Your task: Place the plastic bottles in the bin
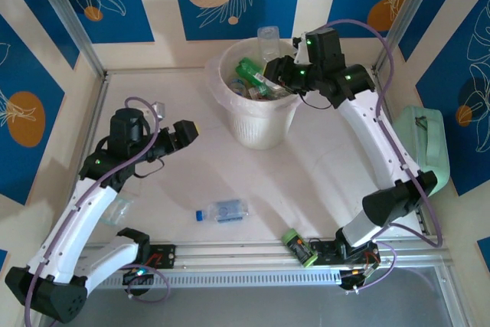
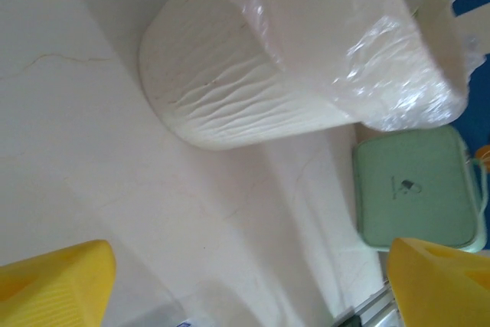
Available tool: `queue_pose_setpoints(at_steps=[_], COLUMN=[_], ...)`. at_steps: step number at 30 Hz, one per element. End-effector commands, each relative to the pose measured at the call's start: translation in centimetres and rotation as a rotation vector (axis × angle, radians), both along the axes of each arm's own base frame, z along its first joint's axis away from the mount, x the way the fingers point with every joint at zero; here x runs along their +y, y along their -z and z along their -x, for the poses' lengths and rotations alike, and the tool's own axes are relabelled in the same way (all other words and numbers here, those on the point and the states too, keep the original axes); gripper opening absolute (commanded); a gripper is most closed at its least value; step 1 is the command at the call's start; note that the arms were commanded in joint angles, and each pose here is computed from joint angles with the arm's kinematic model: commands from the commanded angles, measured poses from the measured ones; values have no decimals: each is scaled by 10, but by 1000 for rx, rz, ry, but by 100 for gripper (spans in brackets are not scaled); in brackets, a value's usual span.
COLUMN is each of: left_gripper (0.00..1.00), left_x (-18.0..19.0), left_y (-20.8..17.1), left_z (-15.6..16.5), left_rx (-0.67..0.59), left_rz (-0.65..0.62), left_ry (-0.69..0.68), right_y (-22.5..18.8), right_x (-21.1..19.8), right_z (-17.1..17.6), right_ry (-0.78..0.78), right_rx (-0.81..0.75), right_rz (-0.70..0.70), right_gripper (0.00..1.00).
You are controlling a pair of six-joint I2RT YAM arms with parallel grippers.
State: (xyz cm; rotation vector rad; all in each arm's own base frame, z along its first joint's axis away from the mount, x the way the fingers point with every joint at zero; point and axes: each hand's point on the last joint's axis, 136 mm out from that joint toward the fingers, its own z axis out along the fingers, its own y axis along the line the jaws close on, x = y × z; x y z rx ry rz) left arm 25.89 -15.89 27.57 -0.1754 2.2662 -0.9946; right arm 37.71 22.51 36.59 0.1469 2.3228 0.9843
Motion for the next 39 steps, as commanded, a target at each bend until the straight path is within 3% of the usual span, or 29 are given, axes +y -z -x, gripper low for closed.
queue_pose_setpoints(at_steps=[1, 5, 13, 19, 29, 39], left_gripper=[88, 85, 91, 95, 98, 100], left_x=[0, -2, -10, -25, -80, -102], left_y=[22, 40, 57, 70, 123, 166], left_z=[13, 18, 24, 37, 82, 112], left_rx=[24, 59, 68, 50, 73, 70], left_rz=[-83, -126, -184, -289, -586, -868], left_ry=[56, 82, 126, 223, 618, 891], right_y=[-17, -16, -8, -12, -45, -22], right_x=[5, 8, 17, 6, -27, -55], right_z=[3, -1, -9, 2, 68, 118], right_ry=[-66, -125, -133, -93, -22, 14], right_rx=[-63, -91, -84, -85, -151, -106], right_rz=[4, 68, 176, 178, 92, 53], right_gripper=[28, 32, 64, 66, 67, 70])
